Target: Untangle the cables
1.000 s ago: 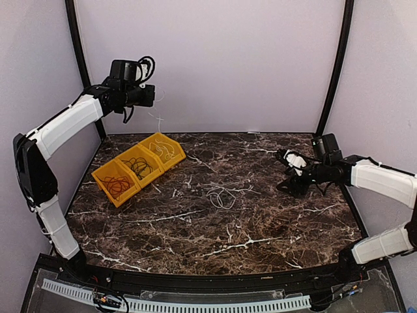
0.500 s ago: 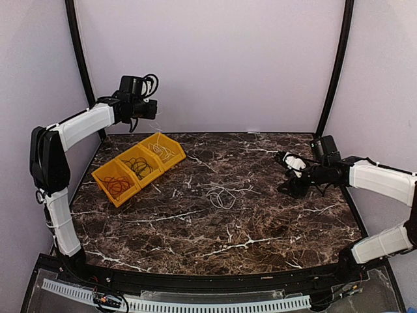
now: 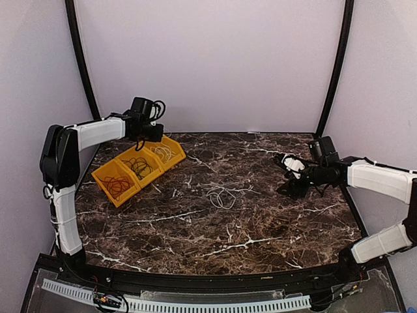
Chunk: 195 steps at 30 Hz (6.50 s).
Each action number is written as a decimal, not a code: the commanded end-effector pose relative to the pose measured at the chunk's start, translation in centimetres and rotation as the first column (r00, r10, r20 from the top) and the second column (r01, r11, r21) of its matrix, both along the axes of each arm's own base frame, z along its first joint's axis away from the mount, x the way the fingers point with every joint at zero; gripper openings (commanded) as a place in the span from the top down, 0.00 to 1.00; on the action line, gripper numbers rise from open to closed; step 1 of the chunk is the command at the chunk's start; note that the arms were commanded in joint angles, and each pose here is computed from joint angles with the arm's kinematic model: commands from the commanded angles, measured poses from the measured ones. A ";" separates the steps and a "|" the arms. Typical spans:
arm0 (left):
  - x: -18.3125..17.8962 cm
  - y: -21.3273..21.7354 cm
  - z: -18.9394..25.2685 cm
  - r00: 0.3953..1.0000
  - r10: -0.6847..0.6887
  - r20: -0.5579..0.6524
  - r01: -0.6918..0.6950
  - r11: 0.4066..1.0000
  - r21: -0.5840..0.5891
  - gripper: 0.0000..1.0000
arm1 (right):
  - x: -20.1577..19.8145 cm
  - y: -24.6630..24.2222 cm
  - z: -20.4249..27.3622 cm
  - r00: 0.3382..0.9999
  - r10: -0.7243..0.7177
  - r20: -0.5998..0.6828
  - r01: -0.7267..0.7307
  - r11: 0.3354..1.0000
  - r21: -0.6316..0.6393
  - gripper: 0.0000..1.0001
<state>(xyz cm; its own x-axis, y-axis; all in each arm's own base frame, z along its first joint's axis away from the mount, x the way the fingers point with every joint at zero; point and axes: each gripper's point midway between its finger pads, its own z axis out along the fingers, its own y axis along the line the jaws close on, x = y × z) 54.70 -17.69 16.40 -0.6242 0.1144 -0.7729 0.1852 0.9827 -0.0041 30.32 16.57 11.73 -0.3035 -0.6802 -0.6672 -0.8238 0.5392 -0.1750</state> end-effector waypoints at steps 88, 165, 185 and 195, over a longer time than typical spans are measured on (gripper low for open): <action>-5.5 2.5 5.6 0.995 -0.004 -0.101 0.006 1.000 0.018 0.55 | 0.4 -0.4 -1.6 1.000 -0.002 -0.024 0.001 0.999 -0.045 0.27; -24.7 -21.9 -8.3 0.882 -0.451 -0.139 0.356 0.830 -0.430 0.71 | 4.6 19.0 -9.5 0.884 0.277 -0.376 -0.272 0.960 0.068 0.96; -22.7 -20.6 -9.6 0.917 -0.345 -0.202 0.265 0.903 -0.339 1.00 | 4.9 18.4 -8.8 0.883 0.265 -0.388 -0.255 0.964 0.079 1.00; -25.8 -11.0 -8.3 0.962 -0.197 -0.190 0.155 0.965 -0.213 1.00 | 11.9 8.8 -0.9 0.961 0.071 -0.268 -0.019 0.981 0.194 1.00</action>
<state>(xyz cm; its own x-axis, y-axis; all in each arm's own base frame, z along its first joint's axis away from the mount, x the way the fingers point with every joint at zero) 29.53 -33.00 7.23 -0.7714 0.1207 -0.6248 0.3871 0.8683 -0.3102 39.69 28.97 6.31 -0.4455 -0.6618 -0.6029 -0.8847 0.4288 0.1831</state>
